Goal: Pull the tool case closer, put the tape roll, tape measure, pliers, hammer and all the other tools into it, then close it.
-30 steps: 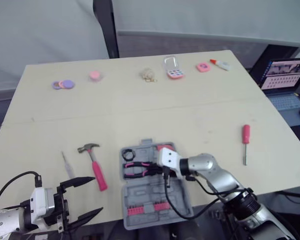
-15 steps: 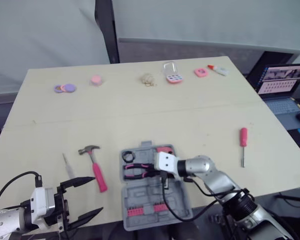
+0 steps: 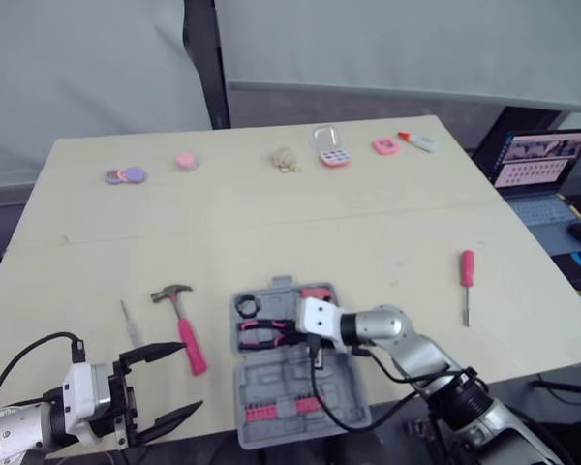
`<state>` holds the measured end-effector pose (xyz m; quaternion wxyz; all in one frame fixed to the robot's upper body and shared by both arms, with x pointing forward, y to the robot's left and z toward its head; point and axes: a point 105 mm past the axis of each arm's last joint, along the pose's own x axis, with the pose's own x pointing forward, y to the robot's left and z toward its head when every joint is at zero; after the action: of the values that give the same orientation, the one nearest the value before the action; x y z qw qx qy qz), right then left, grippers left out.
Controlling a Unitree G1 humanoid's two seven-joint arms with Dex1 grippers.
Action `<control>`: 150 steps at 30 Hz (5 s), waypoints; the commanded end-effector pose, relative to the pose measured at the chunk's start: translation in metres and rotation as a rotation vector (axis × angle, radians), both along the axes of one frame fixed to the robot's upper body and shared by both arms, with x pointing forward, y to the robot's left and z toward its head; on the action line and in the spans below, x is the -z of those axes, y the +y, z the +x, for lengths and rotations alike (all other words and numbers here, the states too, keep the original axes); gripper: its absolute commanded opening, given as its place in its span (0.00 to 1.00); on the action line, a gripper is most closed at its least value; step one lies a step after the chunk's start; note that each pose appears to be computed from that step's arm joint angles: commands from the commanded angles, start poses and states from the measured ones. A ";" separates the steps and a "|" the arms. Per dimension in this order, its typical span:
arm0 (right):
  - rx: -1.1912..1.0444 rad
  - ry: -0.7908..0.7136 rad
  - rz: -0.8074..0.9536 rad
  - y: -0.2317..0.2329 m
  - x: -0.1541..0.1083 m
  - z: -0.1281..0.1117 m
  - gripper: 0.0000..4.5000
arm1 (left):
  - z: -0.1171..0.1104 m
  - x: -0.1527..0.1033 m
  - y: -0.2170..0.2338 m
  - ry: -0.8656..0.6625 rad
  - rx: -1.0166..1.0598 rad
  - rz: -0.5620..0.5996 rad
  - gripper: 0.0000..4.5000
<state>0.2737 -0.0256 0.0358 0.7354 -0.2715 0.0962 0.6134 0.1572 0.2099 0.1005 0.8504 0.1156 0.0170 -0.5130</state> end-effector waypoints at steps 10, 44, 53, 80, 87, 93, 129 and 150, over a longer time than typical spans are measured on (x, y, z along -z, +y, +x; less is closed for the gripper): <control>0.121 0.174 -0.372 -0.054 0.096 -0.018 0.01 | -0.001 -0.005 -0.006 -0.025 0.016 -0.003 1.00; 0.148 0.181 -0.025 -0.031 -0.010 -0.005 0.01 | -0.003 0.004 -0.009 0.016 0.009 -0.026 1.00; 0.088 0.178 0.057 -0.021 -0.052 -0.019 0.01 | 0.000 0.005 -0.012 0.017 0.030 -0.037 1.00; 0.409 0.350 0.117 -0.159 -0.078 -0.105 0.01 | -0.015 0.008 0.030 0.141 -0.030 -0.032 1.00; 0.492 0.400 0.124 -0.171 -0.065 -0.121 0.01 | -0.027 0.017 0.033 0.184 -0.088 -0.015 1.00; 0.519 0.400 0.104 -0.178 -0.060 -0.119 0.01 | -0.022 0.017 0.024 0.184 -0.110 -0.014 1.00; 0.486 0.318 -0.127 -0.174 -0.034 -0.043 0.00 | 0.070 0.026 -0.048 0.331 0.053 0.370 0.01; 0.420 0.320 -0.118 -0.134 -0.023 -0.023 0.00 | 0.079 0.052 -0.066 0.313 0.069 0.429 0.01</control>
<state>0.2488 -0.1618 0.0559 0.8020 -0.1861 0.3062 0.4779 0.2354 0.1463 0.0466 0.7769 0.2076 0.2616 -0.5337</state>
